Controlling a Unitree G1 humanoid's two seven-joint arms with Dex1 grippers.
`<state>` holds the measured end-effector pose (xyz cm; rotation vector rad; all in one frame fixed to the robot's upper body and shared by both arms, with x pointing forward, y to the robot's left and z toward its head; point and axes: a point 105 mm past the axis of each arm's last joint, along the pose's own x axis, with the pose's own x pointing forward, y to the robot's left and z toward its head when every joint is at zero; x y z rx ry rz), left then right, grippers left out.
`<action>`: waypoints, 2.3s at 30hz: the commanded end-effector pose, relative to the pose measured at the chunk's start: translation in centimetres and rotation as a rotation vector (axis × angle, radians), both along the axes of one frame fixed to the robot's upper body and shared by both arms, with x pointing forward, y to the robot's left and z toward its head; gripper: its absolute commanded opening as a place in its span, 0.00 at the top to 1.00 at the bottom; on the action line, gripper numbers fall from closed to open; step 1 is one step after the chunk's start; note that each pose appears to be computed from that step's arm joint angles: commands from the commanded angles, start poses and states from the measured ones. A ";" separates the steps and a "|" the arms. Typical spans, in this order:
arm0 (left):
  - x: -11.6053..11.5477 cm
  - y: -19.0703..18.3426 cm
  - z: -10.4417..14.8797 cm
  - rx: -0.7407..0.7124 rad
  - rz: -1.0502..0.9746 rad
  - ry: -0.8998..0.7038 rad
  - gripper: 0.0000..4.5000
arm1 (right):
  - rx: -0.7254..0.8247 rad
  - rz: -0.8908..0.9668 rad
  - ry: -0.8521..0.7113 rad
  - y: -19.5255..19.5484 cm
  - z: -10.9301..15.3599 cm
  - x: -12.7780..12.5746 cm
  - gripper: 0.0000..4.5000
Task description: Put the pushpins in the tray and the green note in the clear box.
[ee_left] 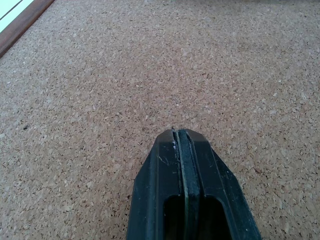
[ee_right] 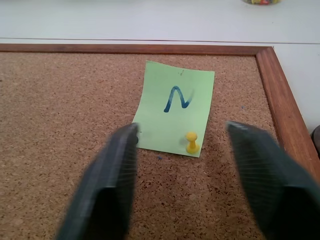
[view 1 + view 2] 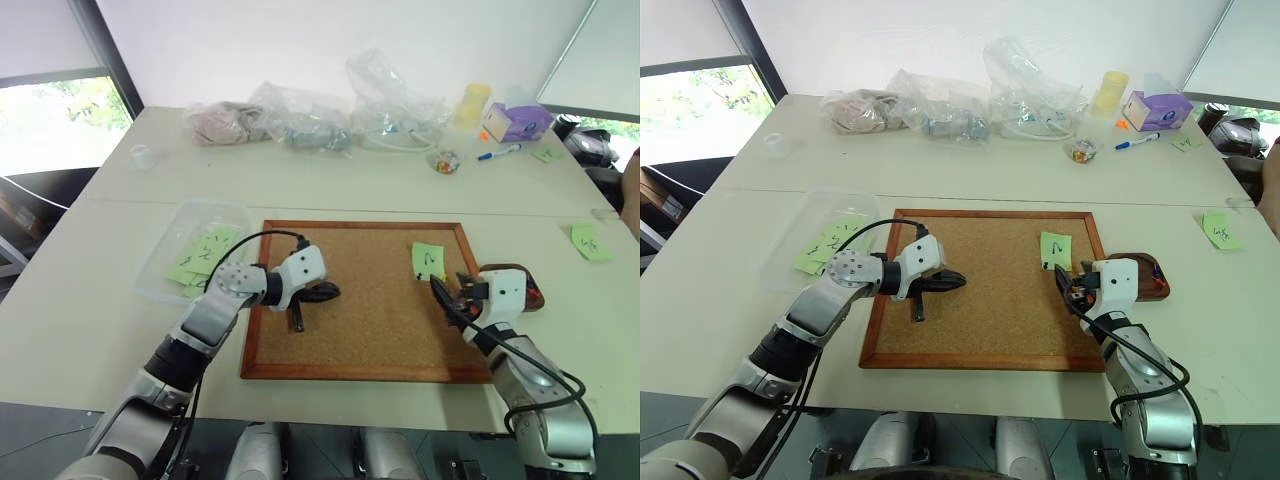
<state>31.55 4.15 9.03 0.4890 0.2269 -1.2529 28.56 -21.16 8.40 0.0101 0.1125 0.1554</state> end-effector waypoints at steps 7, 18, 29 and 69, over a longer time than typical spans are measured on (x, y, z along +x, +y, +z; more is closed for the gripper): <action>-0.4 -0.4 -0.6 0.015 0.003 0.009 1.00 | 0.043 0.018 -0.031 0.3 0.7 0.5 0.99; -0.2 -0.3 -0.5 0.020 0.006 0.008 1.00 | 0.035 -0.051 -0.200 -0.8 3.7 0.1 0.99; -0.4 -0.4 -0.7 0.023 -0.007 0.014 1.00 | 0.044 -0.047 -0.198 -0.8 3.7 -0.5 0.79; -0.8 -0.2 -1.6 0.072 0.023 0.022 1.00 | 0.066 -0.051 -0.130 -1.1 1.7 0.1 0.99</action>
